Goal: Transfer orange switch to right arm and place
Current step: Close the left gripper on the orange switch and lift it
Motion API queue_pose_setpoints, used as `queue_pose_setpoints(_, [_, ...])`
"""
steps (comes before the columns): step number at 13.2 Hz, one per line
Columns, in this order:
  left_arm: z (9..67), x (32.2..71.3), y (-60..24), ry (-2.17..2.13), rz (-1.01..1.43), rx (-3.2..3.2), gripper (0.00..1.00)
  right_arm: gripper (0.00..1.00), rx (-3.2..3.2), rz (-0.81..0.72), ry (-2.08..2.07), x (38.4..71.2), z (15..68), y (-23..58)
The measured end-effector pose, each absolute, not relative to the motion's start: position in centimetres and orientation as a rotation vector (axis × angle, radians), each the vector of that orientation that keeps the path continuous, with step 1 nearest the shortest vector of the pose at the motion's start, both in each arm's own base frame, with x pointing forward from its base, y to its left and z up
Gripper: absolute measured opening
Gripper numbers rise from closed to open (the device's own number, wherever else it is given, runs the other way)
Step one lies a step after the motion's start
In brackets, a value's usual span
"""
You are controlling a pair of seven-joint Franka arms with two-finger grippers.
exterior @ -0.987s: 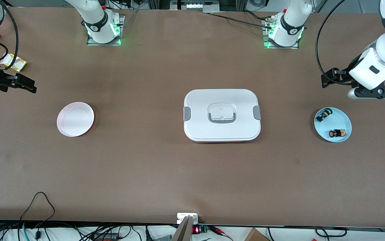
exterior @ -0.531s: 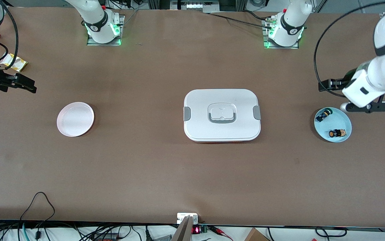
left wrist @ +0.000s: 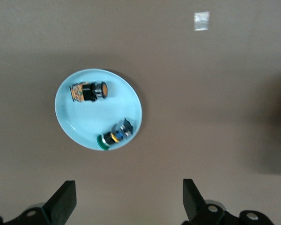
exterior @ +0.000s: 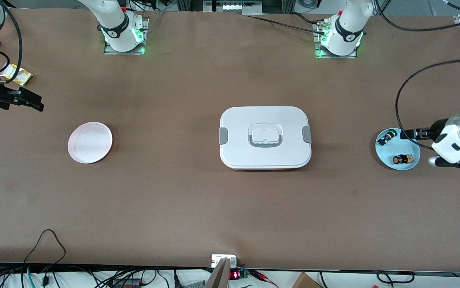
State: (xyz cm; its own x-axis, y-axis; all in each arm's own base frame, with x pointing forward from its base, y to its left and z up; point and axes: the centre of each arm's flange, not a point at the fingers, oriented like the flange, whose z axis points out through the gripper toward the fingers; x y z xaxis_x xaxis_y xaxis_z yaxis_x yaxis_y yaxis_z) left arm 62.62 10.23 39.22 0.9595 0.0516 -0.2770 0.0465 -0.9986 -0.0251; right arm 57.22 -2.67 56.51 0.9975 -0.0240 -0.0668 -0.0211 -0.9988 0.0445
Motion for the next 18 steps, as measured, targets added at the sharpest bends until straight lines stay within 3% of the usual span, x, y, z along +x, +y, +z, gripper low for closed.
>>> queue_pose_setpoints(5, [29.8,64.0,15.7,-0.025,0.371,-3.129,1.0,1.0,3.096,-0.104,-0.035,57.2,56.5,-2.7])
queue_pose_setpoints(10, [23.6,61.8,19.1,-0.047,0.202,-3.141,1.0,1.0,3.096,-0.104,-0.035,57.2,56.5,-2.7])
queue_pose_setpoints(18, [19.9,59.8,19.3,-0.078,0.116,-3.149,1.0,1.0,3.096,-0.104,-0.035,57.2,56.5,-2.7])
